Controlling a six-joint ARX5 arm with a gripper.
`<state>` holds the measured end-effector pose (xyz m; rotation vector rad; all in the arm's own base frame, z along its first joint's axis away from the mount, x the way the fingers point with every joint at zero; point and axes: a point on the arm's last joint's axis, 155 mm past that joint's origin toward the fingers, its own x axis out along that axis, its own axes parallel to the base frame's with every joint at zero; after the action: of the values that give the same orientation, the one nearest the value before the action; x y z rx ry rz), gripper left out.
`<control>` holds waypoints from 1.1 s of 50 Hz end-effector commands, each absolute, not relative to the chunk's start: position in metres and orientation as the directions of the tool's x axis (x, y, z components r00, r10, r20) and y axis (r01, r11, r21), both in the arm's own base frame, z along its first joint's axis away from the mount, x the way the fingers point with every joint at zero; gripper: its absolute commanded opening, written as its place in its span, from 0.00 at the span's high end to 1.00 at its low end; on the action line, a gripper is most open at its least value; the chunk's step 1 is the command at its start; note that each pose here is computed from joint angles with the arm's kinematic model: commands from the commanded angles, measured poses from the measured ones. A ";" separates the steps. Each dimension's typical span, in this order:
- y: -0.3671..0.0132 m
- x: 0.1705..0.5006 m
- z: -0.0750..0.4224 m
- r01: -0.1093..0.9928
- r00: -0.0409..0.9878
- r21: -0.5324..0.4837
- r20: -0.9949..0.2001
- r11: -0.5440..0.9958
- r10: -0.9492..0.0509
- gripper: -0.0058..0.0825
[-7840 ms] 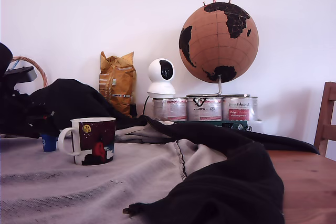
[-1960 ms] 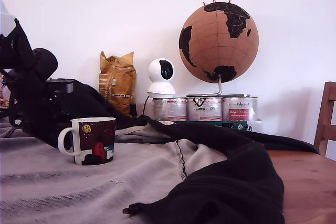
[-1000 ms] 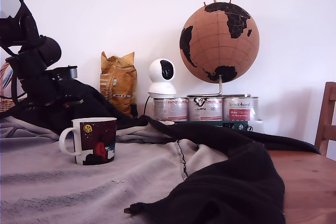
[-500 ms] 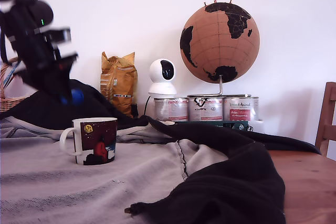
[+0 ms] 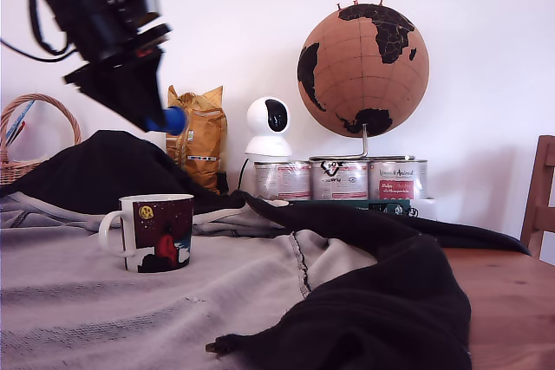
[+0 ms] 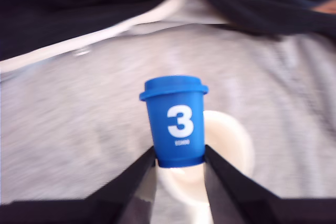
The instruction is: Pick the blue coffee capsule and place it inside the red coffee cup
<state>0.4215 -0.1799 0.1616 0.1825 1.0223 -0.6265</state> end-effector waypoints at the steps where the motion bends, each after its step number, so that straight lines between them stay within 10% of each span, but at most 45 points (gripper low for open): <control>1: -0.183 0.417 0.160 0.567 0.363 -0.131 -0.846 0.813 -0.390 0.75; 28: -0.171 0.398 0.147 0.537 0.300 -0.107 -0.903 0.837 -0.308 0.74; 40: -0.160 0.396 0.143 0.511 0.294 -0.076 -0.921 0.856 -0.257 0.50; 55: -0.158 0.395 0.142 0.508 0.289 -0.077 -0.923 0.858 -0.254 0.52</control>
<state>0.3965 -0.1611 0.1427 0.2568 1.1683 -0.5249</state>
